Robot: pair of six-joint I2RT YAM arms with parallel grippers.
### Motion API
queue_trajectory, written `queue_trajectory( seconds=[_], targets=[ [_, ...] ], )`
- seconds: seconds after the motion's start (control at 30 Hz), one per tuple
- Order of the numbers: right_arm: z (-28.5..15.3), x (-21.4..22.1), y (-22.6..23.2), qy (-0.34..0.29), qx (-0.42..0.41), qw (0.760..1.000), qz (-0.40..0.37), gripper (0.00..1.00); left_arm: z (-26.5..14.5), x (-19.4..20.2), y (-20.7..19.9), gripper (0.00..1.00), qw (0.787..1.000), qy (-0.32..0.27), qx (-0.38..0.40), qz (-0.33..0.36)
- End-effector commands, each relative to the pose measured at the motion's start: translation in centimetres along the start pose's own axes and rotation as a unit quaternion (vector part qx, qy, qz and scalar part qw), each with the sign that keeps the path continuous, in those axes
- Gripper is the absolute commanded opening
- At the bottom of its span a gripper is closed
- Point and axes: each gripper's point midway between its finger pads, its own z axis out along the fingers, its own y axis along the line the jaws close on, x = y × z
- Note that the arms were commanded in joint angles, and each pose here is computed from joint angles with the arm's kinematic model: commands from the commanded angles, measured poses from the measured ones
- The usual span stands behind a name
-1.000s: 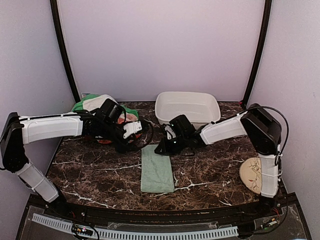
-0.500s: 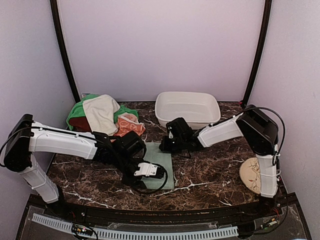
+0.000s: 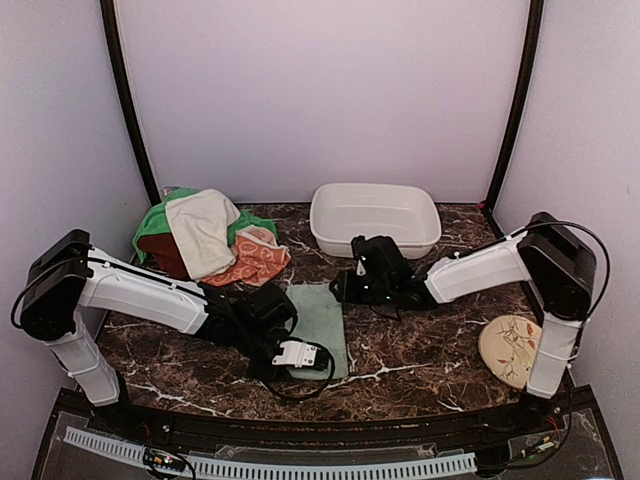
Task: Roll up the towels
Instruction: Roll the towel at the center of the board.
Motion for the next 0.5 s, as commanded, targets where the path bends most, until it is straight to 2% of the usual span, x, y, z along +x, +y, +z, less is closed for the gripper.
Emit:
queue_trajectory(
  seconds=[0.0, 0.1, 0.23, 0.43, 0.47],
  targets=[
    [-6.0, -4.4, 1.3, -0.122, -0.012, 0.988, -0.097, 0.53, 1.0, 1.1, 0.2, 0.33, 1.000, 0.018, -0.013, -0.008],
    [-9.9, -3.9, 2.1, -0.142, -0.031, 0.969, -0.199, 0.56, 0.9, 1.2, 0.2, 0.24, 1.000, 0.014, 0.000, -0.026],
    [-13.3, -0.1, 2.3, -0.128, -0.041, 0.932, -0.337, 0.53, -0.7, 1.0, 1.0, 0.16, 0.997, -0.012, 0.031, -0.067],
    [-16.4, 6.2, 3.4, -0.108, -0.061, 0.904, -0.409, 0.50, -2.8, 0.8, 1.8, 0.14, 0.991, -0.049, 0.071, -0.100],
    [-16.7, 7.5, 4.1, -0.106, -0.073, 0.893, -0.430, 0.55, -2.9, 0.8, 1.7, 0.14, 0.990, -0.050, 0.082, -0.104]
  ],
)
